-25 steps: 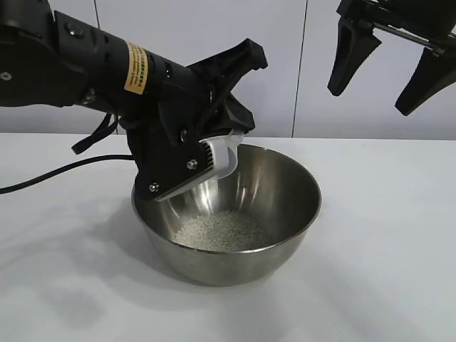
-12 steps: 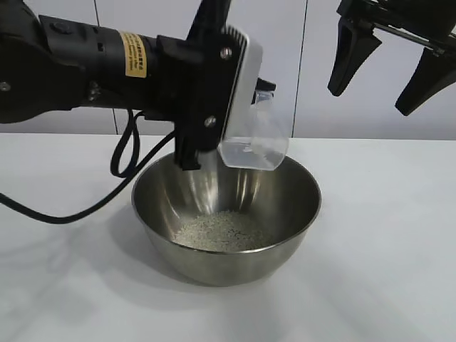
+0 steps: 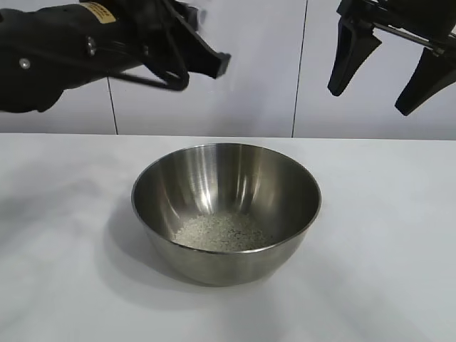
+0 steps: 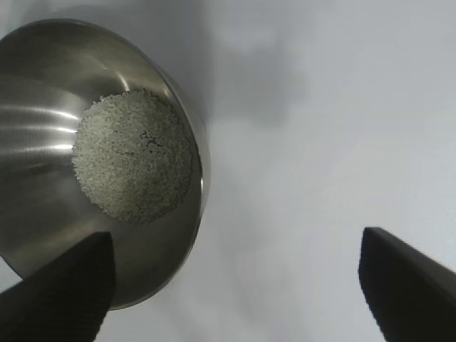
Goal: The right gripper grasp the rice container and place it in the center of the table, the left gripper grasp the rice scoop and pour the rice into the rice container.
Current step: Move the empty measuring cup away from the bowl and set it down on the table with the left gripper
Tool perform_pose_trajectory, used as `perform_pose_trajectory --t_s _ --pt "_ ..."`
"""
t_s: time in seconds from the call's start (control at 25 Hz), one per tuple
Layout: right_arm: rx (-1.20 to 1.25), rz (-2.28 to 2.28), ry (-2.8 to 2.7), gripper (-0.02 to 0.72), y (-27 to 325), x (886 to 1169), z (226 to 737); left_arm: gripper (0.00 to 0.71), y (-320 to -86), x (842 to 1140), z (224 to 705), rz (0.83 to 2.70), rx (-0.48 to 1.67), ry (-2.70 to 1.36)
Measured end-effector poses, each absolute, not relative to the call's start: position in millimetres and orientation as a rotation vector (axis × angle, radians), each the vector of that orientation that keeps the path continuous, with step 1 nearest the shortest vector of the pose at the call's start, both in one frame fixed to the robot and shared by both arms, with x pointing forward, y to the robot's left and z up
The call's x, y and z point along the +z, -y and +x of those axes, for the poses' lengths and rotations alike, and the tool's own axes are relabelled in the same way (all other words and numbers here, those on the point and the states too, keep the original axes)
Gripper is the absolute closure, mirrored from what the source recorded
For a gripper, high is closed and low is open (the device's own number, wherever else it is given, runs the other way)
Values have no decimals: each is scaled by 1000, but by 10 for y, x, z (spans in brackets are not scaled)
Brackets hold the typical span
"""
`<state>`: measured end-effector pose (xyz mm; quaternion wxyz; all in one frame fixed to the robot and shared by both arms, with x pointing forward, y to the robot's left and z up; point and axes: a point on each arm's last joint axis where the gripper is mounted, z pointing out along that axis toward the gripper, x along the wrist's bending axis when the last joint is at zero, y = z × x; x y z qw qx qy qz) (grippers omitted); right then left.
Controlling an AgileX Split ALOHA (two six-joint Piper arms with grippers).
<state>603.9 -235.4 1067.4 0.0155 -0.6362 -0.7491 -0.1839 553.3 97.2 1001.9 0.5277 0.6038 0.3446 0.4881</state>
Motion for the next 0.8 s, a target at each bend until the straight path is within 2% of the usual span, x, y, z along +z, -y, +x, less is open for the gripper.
perform_pose_trajectory --t_s 0.28,0.52,0.8 --pt "-574 -1980 2331 61 2354 10674 6041 702 -1539 9836 5427 1293 1240 -1007" --pt "-577 -1974 2339 61 2354 10674 6043 703 -2003 9464 5223 1372 1219 -1100" --pt "-584 -1977 2341 61 2354 10676 6048 703 -2105 9062 5142 1507 1103 -1139"
